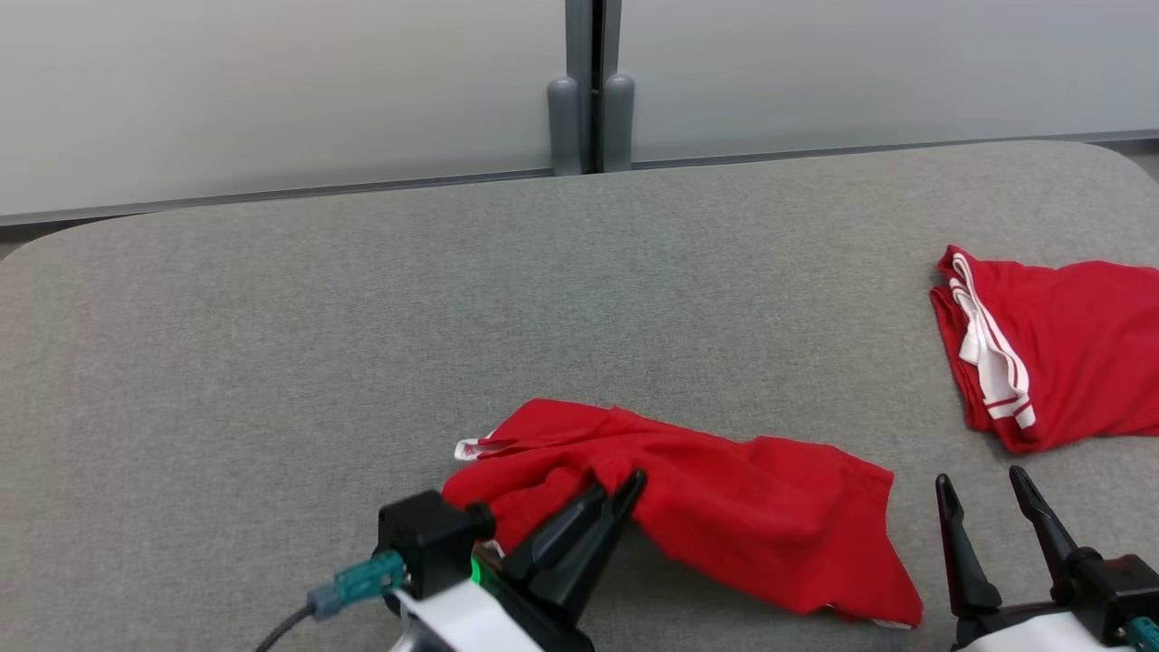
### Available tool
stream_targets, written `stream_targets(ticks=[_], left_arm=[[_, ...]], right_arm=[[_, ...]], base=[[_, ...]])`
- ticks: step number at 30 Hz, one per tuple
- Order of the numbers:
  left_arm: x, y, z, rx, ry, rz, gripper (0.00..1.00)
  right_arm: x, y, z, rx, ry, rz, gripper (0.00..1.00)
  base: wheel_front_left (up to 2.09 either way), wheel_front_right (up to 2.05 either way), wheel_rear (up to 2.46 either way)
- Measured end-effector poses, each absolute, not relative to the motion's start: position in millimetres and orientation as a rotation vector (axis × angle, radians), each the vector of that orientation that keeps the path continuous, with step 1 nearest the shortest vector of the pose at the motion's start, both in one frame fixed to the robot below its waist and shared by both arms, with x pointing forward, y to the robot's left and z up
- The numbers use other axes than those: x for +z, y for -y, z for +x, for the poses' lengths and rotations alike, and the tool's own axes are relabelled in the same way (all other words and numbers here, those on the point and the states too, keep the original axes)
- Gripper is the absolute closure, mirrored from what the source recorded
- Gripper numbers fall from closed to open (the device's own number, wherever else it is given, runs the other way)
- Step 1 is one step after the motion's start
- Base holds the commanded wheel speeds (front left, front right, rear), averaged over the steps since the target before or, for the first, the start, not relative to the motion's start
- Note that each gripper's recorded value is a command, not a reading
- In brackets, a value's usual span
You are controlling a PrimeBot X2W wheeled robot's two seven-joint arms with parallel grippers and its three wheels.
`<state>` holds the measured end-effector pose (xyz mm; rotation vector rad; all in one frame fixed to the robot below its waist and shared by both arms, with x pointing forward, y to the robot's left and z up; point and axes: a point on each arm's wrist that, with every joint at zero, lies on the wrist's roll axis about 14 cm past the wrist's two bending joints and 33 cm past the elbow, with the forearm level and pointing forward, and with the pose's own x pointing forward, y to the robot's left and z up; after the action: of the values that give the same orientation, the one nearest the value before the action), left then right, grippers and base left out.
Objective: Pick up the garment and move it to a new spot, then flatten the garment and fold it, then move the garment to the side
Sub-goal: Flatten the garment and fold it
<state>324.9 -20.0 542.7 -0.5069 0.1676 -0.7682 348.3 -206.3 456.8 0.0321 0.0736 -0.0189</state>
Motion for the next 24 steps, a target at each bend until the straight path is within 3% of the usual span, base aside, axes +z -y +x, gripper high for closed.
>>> stream_targets(ticks=[7, 15, 24], left_arm=[[535, 24, 381, -0.716, -0.25, -0.406, 1.0], [451, 19, 475, -0.532, -0.466, -0.344, 1.0], [394, -16, 517, -0.364, -0.545, -0.268, 1.0]], right_arm=[[459, 213, 354, -0.043, -0.067, 0.04, 0.0], [429, 229, 346, -0.104, -0.167, 0.055, 0.0], [421, 239, 346, -0.137, -0.194, 0.047, 0.0]], base=[[0.0, 0.0, 0.0], [0.0, 0.0, 0.0], [0.0, 0.0, 0.0]])
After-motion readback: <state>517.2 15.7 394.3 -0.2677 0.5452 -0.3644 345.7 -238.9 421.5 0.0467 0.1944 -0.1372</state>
